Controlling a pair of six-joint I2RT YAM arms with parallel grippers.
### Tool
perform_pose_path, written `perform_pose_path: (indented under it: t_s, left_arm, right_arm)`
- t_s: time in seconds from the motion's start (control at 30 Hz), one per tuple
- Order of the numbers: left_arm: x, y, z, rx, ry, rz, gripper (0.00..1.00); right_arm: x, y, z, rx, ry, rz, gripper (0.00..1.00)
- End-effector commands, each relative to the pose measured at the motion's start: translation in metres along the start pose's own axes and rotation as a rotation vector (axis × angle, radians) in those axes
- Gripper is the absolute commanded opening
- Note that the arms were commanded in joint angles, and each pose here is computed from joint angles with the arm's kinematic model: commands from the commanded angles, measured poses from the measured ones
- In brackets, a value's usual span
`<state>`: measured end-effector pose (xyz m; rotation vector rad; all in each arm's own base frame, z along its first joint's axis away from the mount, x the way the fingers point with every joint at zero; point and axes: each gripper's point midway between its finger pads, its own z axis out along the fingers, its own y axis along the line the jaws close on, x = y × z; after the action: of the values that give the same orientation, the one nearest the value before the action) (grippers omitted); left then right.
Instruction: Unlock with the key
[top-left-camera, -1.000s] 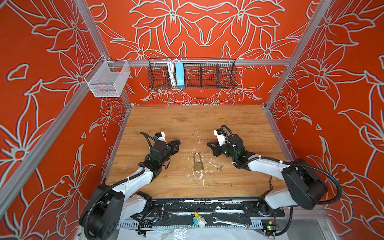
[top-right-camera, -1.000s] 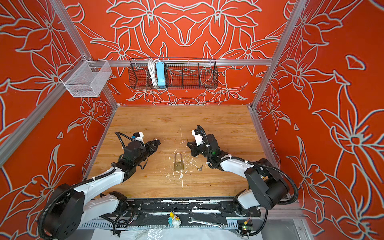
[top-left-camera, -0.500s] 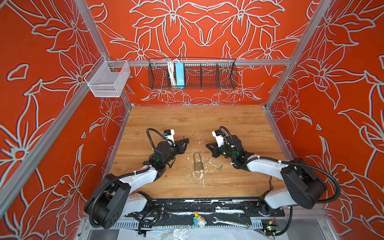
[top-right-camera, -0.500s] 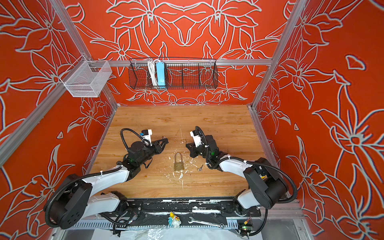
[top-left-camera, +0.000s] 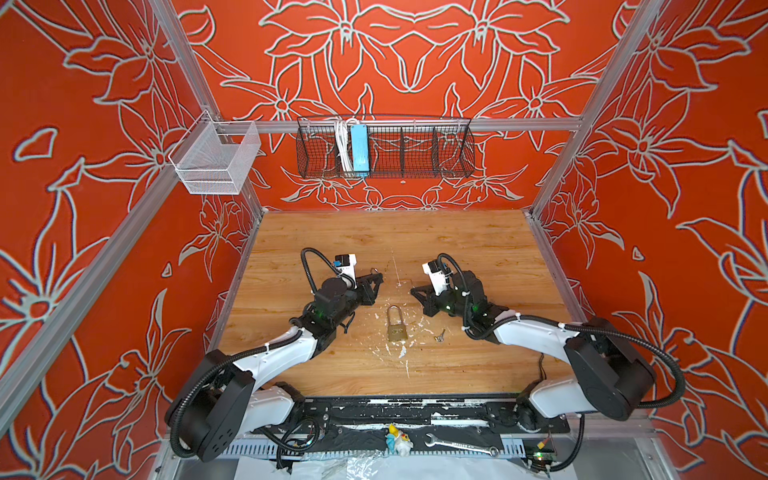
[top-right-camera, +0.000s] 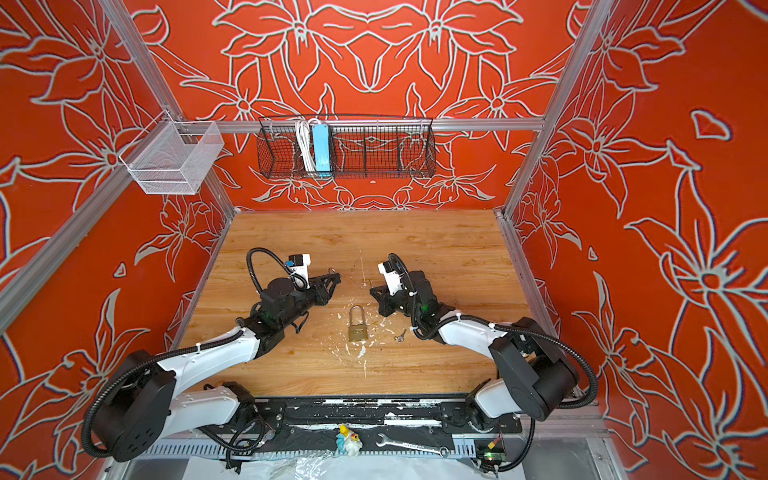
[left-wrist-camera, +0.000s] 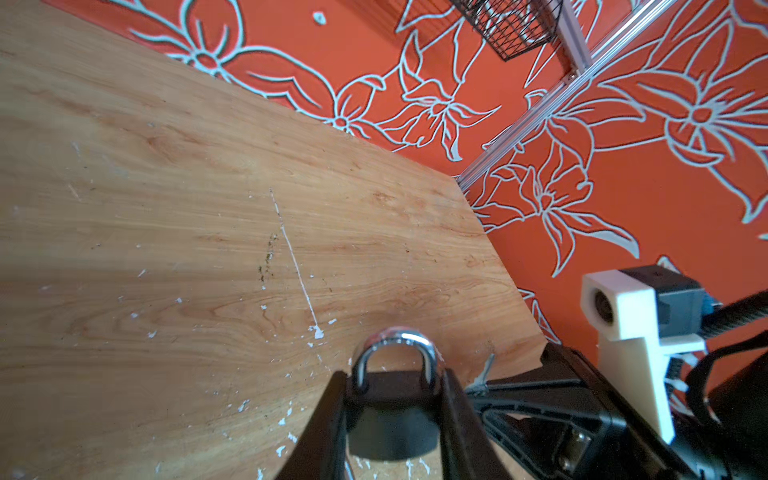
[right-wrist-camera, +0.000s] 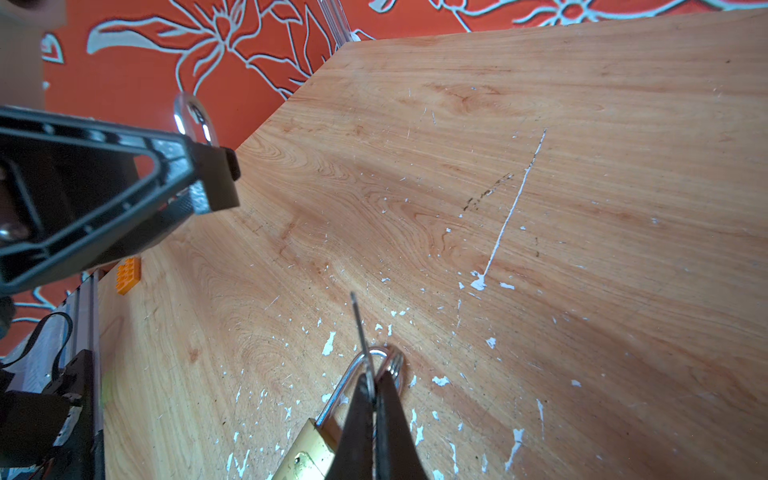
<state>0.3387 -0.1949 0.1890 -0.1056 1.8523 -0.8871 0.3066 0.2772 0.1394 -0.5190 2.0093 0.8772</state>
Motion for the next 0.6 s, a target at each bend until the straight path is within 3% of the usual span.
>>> perform_pose_path:
  t_s: [0.0,0.13,0.3,0.47,0.57]
  left_arm:
    - [-0.010,-0.006,-0.009,0.082,-0.130,-0.041,0.00]
    - [-0.014,0.008,-0.021,0.084,-0.239,-0.172,0.00]
    - [-0.006,0.008,-0.016,0.088,-0.195,-0.228,0.00]
    - [-0.013,0.024,-0.027,0.023,-0.269,-0.286,0.00]
    - [-0.005,0.026,-0.017,-0.021,-0.199,-0.303,0.00]
  right_arm:
    - [-0.011,0.005,-0.005,0.008,-0.028,-0.025,0.00]
    - [-0.006,0.020,0.003,-0.061,-0.009,-0.027,0.00]
    - [0.008,0.046,0.020,-0.134,0.056,-0.064,0.00]
    - [0.014,0.048,0.026,-0.130,0.076,-0.038,0.00]
    - [0.018,0.056,0.030,-0.136,0.098,-0.053,0.00]
